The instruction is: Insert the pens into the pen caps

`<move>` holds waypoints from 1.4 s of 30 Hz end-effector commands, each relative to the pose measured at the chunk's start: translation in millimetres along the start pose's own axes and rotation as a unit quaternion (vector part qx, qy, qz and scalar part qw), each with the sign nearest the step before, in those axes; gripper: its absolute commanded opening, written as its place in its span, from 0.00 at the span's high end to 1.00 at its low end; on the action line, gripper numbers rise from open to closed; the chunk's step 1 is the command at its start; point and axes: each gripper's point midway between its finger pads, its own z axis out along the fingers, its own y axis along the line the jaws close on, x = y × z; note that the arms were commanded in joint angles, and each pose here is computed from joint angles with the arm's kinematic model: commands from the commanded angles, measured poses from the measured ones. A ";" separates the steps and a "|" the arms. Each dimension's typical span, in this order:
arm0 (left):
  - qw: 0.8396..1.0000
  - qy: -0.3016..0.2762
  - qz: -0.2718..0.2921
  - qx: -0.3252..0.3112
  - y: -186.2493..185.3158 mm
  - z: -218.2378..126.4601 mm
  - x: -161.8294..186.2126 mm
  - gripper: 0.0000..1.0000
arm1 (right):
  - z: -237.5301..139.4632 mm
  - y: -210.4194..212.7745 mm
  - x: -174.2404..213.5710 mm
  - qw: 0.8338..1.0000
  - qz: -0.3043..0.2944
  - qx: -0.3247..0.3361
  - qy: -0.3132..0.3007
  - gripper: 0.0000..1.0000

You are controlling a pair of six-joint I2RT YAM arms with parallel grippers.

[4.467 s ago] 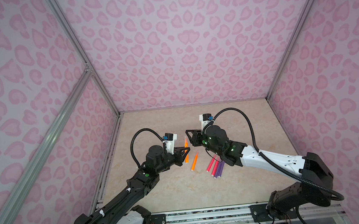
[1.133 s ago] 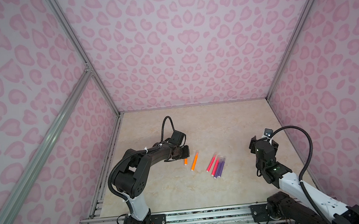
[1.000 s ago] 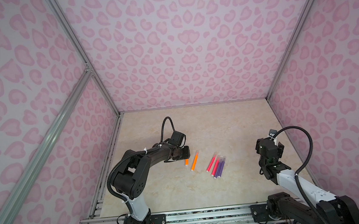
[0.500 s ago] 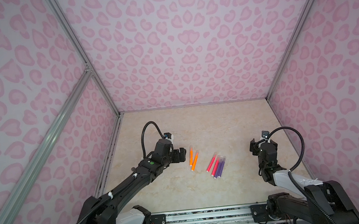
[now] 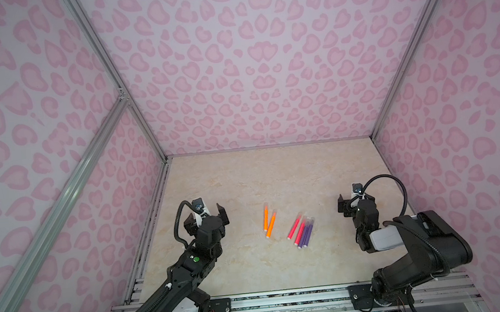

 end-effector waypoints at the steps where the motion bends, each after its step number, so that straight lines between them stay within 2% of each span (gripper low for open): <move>1: 0.993 -0.064 -0.006 -0.100 36.8 0.4 -23.1 0.03 | 7.6 -2.3 -40.6 0.999 0.022 -0.002 -0.049 0.01; 4: 0.990 -0.067 -0.001 -0.125 54.1 9.1 -10.2 0.03 | 20.0 -15.4 -39.8 0.998 0.055 0.016 -0.041 0.01; 8: 0.986 -0.057 -0.086 -0.127 88.6 36.0 21.4 0.00 | 23.6 -18.7 -35.3 0.998 0.056 0.023 -0.015 0.01; 10: 0.984 -0.057 -0.091 -0.144 96.1 43.2 19.1 0.02 | 22.9 -19.2 -36.9 0.998 0.059 0.024 -0.025 0.01; 15: 0.990 -0.075 -0.072 -0.090 71.9 63.8 7.3 0.05 | 23.6 -18.7 -36.3 0.998 0.055 0.023 -0.016 0.01; 18: 0.995 -0.085 -0.059 -0.014 44.0 78.6 4.6 0.06 | 23.9 -18.4 -35.4 0.998 0.055 0.022 -0.013 0.01; 20: 0.996 -0.072 -0.041 0.023 27.9 94.7 8.4 0.07 | 23.6 -18.6 -35.7 0.998 0.055 0.022 -0.014 0.01; 21: 0.997 -0.047 -0.018 0.054 13.6 101.6 13.9 0.02 | 23.7 -18.3 -35.2 0.998 0.055 0.022 -0.013 0.01; 26: 0.998 -0.029 -0.023 0.052 14.3 117.3 20.8 0.02 | 23.7 -18.5 -35.6 0.998 0.055 0.022 -0.014 0.01; 42: 0.998 -0.024 -0.022 0.053 14.2 117.1 21.5 0.02 | 23.7 -18.4 -35.5 0.998 0.055 0.022 -0.014 0.01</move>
